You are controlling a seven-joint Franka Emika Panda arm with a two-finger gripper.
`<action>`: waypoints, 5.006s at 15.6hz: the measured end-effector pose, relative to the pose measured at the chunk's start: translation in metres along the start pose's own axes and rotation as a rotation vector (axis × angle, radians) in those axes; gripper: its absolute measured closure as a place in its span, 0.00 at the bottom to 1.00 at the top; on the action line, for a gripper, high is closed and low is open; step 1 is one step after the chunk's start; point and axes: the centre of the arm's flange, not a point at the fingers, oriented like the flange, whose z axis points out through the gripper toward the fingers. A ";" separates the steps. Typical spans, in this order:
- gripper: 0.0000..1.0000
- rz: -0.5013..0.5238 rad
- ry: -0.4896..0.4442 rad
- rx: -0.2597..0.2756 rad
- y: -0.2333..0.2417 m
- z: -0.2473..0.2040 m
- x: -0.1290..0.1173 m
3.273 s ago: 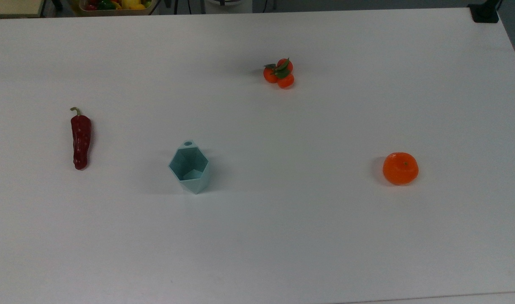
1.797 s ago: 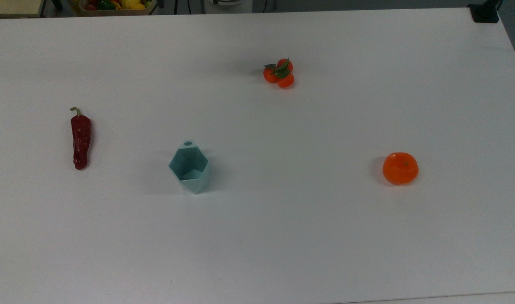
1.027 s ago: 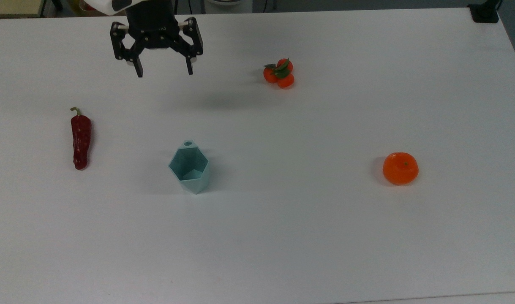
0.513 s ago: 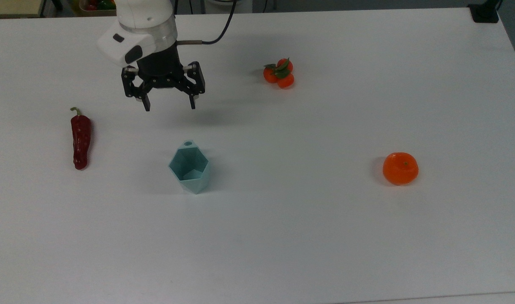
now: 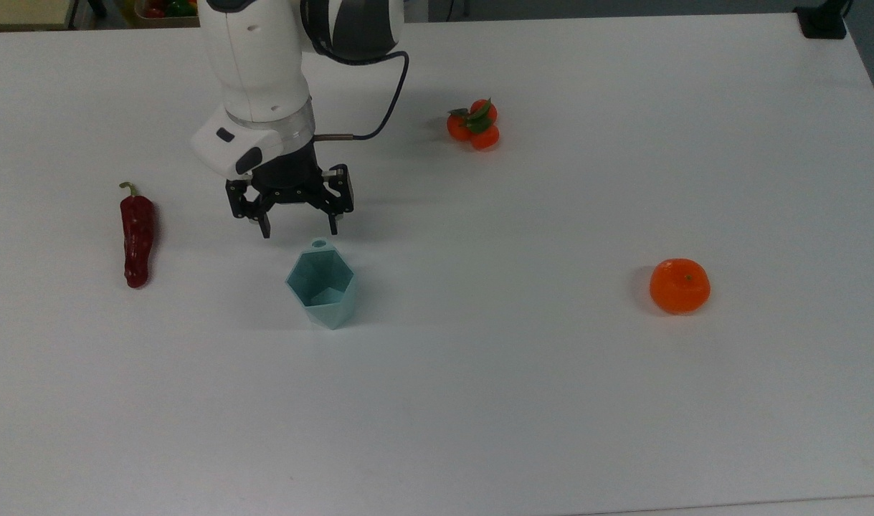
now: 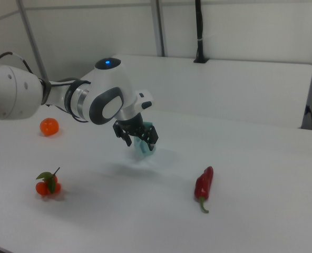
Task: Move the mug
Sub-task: 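Move the open gripper down over the teal mug's rim, then close the gripper on the teal mug's rim, then lift the teal mug and carry it toward the tomato cluster, then lower the teal mug onto the table and open the gripper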
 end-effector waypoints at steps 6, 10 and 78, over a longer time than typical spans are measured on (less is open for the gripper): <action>0.13 -0.033 0.007 0.004 -0.022 0.022 0.004; 0.18 -0.048 0.044 -0.002 -0.032 0.032 0.009; 0.77 -0.130 -0.122 0.051 -0.001 -0.026 -0.187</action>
